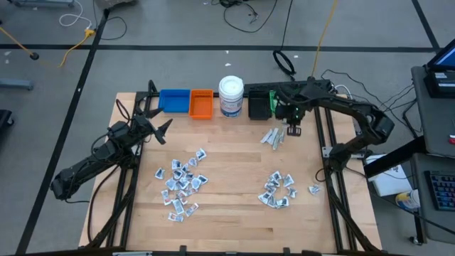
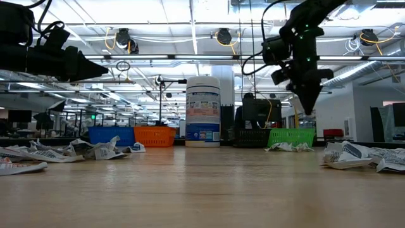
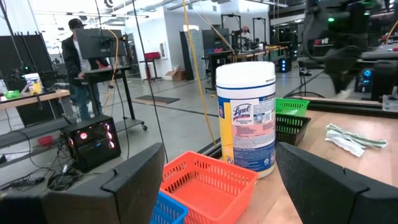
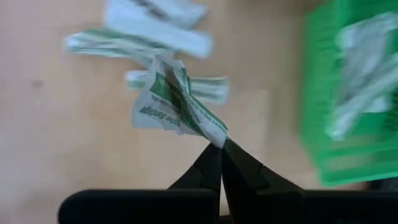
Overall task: Pick & Place First Aid Supplies
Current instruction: Put the bandage into the green bin
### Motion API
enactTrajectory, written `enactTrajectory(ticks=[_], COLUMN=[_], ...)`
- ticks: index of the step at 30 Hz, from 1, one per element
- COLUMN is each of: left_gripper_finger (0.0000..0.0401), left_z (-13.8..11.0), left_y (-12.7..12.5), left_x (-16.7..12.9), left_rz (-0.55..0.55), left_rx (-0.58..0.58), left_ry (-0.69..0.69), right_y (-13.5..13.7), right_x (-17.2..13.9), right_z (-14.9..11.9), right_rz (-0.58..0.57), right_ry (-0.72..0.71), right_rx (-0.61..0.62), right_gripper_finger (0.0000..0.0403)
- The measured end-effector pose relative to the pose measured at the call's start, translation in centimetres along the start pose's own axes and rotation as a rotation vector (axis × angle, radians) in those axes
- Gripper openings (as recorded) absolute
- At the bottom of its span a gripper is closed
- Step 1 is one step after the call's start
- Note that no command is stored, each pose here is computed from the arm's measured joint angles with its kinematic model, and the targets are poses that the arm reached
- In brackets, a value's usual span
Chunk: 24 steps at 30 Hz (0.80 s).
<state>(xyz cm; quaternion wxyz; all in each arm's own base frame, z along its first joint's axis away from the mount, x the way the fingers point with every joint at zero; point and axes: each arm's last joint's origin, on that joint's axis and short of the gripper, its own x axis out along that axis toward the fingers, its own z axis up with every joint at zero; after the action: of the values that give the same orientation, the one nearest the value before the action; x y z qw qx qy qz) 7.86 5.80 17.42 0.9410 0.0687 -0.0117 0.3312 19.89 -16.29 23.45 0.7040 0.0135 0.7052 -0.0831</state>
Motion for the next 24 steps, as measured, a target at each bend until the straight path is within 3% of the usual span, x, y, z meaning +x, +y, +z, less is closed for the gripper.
enactTrajectory(ticks=[7, 11, 16, 24], left_gripper_finger=[0.0310, 0.0310, 0.0310, 0.0310], left_z=[0.0, 0.0, 0.0, 0.0], left_y=[0.0, 0.0, 0.0, 0.0], left_x=[0.0, 0.0, 0.0, 0.0], left_rz=[0.001, 0.000, 0.000, 0.001], left_rx=[0.000, 0.000, 0.000, 0.000], left_ry=[0.000, 0.000, 0.001, 0.001], right_y=[-4.2, -6.6, -9.1, -11.1], right_x=[0.8, 1.7, 2.7, 5.0], right_z=[0.4, 0.6, 0.8, 1.5], right_rz=[-0.080, -0.170, -0.195, -0.221], right_ry=[-0.066, -0.040, -0.041, -0.054], right_rx=[0.041, 0.067, 0.076, 0.073], right_gripper_finger=[0.0000, 0.0000, 0.0000, 0.0001])
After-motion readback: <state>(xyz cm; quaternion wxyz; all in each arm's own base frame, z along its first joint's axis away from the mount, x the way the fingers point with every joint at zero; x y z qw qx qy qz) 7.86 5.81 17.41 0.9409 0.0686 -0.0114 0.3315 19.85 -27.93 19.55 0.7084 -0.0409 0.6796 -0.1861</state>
